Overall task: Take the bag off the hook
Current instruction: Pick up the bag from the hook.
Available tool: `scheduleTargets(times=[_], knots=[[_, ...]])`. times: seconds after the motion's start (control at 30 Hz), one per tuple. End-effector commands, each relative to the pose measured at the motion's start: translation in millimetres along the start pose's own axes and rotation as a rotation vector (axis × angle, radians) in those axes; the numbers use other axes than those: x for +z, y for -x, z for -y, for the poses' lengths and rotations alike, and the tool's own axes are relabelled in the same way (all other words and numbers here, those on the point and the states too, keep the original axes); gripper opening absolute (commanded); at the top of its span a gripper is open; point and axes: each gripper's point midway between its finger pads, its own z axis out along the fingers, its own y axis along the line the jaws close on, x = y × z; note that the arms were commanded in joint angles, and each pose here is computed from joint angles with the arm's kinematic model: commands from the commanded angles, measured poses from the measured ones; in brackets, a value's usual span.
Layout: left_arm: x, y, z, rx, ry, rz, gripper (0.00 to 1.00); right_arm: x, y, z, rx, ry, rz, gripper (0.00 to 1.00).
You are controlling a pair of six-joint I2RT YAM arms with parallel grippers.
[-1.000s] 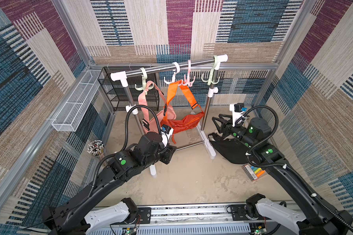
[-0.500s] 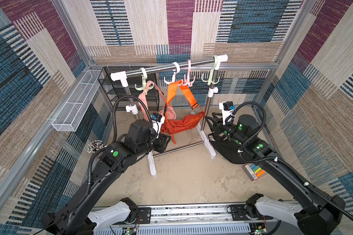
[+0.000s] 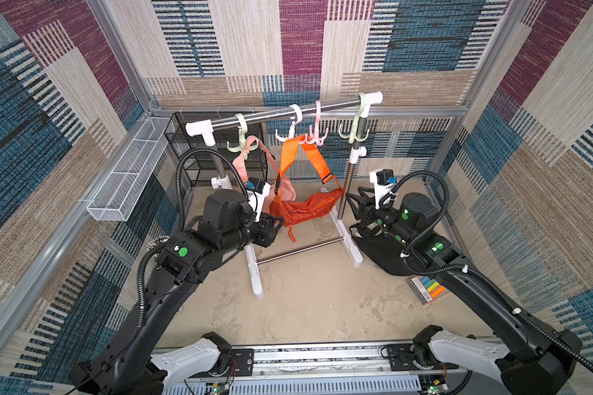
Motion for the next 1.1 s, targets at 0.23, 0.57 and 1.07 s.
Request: scheduleTargets(times=[0.23,0.57,1.07], knots=[[-2,3,-1,-0.033,-0.044,-0.035,0.48,4,19,11,-0.050,-0.067,0.096,0.51],[-5,-1,-14,-0.076,-0.024,0.014,0.47,11,9,8,-0.075,-0.041,0.083,0.51],[10,6,-22,-0.078,-0.006,0.087,0.47,40,-15,17,-0.228,-0.078,-0.005,0.54]])
